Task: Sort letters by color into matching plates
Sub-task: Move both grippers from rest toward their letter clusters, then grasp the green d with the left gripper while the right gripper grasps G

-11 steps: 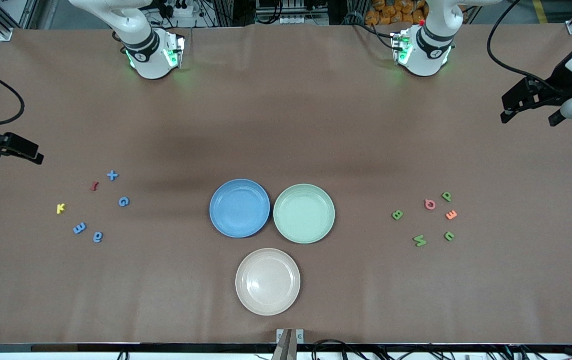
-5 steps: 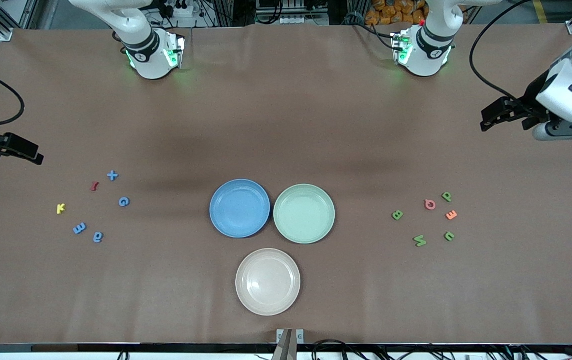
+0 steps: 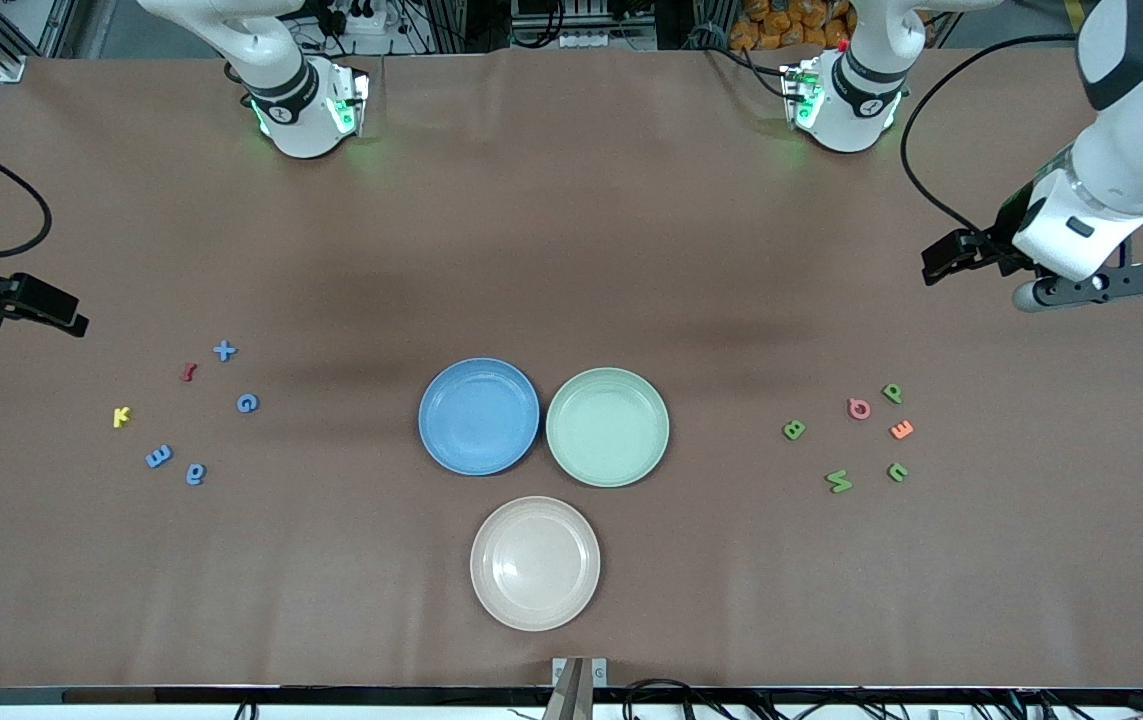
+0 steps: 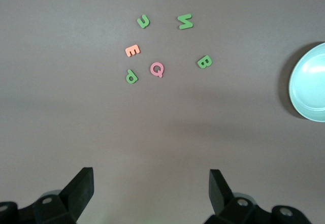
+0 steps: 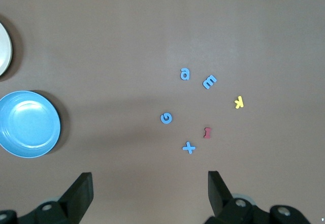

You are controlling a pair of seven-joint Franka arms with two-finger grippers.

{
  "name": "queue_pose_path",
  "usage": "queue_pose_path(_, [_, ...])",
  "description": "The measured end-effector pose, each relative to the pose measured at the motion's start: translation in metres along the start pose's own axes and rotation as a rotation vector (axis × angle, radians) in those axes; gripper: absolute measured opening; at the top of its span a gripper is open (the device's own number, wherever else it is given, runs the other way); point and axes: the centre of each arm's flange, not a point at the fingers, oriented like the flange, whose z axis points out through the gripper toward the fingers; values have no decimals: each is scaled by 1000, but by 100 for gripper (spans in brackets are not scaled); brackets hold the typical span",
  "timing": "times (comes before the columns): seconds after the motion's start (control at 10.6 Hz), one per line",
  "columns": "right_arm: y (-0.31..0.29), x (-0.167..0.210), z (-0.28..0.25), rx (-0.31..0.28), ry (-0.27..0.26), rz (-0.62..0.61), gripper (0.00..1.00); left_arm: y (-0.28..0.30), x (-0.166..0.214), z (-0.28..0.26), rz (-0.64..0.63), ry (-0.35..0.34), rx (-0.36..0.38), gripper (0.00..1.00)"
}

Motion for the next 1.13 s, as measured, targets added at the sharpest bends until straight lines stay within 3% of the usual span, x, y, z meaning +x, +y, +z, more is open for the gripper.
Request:
queue_pose_path(0.28, [1, 6, 27, 0, 13, 3, 100, -4, -3, 41, -36, -21, 7, 100])
queue_pose_path(0.75, [5, 12, 95, 0, 49, 10, 100, -24, -11, 123, -133, 1, 3, 100])
queue_pose_path(1.13, [10, 8, 144, -5, 19, -35, 100, -37, -12, 168, -209, 25, 24, 100])
